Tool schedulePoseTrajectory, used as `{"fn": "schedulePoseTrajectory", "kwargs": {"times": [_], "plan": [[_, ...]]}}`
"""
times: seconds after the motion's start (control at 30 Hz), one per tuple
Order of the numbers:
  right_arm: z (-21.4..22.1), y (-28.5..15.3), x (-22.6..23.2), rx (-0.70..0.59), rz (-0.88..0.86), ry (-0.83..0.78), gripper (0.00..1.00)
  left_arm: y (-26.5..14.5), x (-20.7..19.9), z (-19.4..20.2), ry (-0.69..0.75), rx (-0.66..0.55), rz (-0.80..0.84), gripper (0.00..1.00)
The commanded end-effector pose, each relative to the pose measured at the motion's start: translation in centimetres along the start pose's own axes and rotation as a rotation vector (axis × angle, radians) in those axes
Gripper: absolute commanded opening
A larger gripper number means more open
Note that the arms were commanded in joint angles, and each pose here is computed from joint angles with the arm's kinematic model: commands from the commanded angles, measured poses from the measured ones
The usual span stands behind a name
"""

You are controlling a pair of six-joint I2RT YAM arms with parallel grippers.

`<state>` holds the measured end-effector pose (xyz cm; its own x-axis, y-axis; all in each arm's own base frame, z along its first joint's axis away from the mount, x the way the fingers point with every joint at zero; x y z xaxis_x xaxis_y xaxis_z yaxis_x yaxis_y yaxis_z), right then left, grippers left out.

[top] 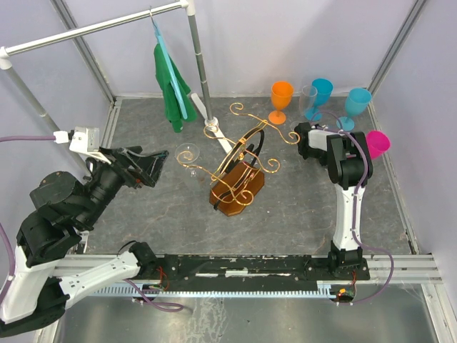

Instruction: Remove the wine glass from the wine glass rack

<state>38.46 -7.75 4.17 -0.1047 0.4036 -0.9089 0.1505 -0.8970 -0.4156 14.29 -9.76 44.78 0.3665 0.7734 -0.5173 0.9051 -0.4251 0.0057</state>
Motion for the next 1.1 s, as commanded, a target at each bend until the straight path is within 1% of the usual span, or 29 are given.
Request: {"fn": "schedulePoseTrajectory", "kwargs": {"times": [0.0,0.13,0.2,0.4,0.5,0.57,0.7,0.83,0.9,0.97,1.07], "plan": [[-0.7,-1.0,0.9,-0.026,-0.123,0.052,0.21,0.2,-0.1,-0.6,0.021,-0.022,0.000,0.95],[-0.9,-1.4,1.3,-0.038,-0.193,0.051,0.25,0.3,-0.1,-0.6,0.022,-0.020,-0.003,0.95],[-1.0,-1.8,1.5,-0.054,-0.245,0.045,0.30,0.4,-0.1,-0.5,0.023,-0.019,-0.004,0.95],[-1.4,-4.1,0.9,-0.123,-0.426,0.074,0.57,0.5,-0.1,-0.5,0.025,-0.017,-0.009,0.95],[-1.7,-6.3,0.3,-0.189,-0.568,0.106,0.69,0.5,-0.1,-0.5,0.024,-0.018,-0.009,0.95],[-2.0,-8.0,-0.2,-0.241,-0.662,0.128,0.74,0.5,-0.2,-0.4,0.024,-0.015,-0.008,0.95],[-2.5,-10.9,-1.5,-0.343,-0.809,0.164,0.80,0.6,-0.3,-0.4,0.018,-0.014,-0.005,0.95],[-2.7,-13.7,-2.8,-0.416,-0.937,0.190,0.80,0.5,-0.3,-0.5,0.013,-0.015,0.000,0.95],[-2.7,-15.0,-4.0,-0.455,-0.978,0.223,0.79,0.4,-0.3,-0.6,0.011,-0.016,0.000,0.94],[-2.5,-16.4,-6.3,-0.516,-0.991,0.280,0.78,0.2,-0.2,-0.7,0.012,-0.019,-0.004,0.94],[-2.0,-18.3,-10.7,-0.583,-0.967,0.379,0.77,0.1,0.0,-0.7,0.014,-0.020,-0.014,0.94]]}}
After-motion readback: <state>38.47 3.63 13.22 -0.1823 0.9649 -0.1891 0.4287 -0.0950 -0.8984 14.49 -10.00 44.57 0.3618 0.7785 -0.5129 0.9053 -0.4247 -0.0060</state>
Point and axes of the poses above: each gripper's point midway between its finger pads, its own y axis out along the fingers, its own x axis along the line the jaws close on, z = x × y, the point moved 3 cm from there along -y, back along the fingers, and after that the axes turned 9 degrees about -y, right-handed, at the moved point
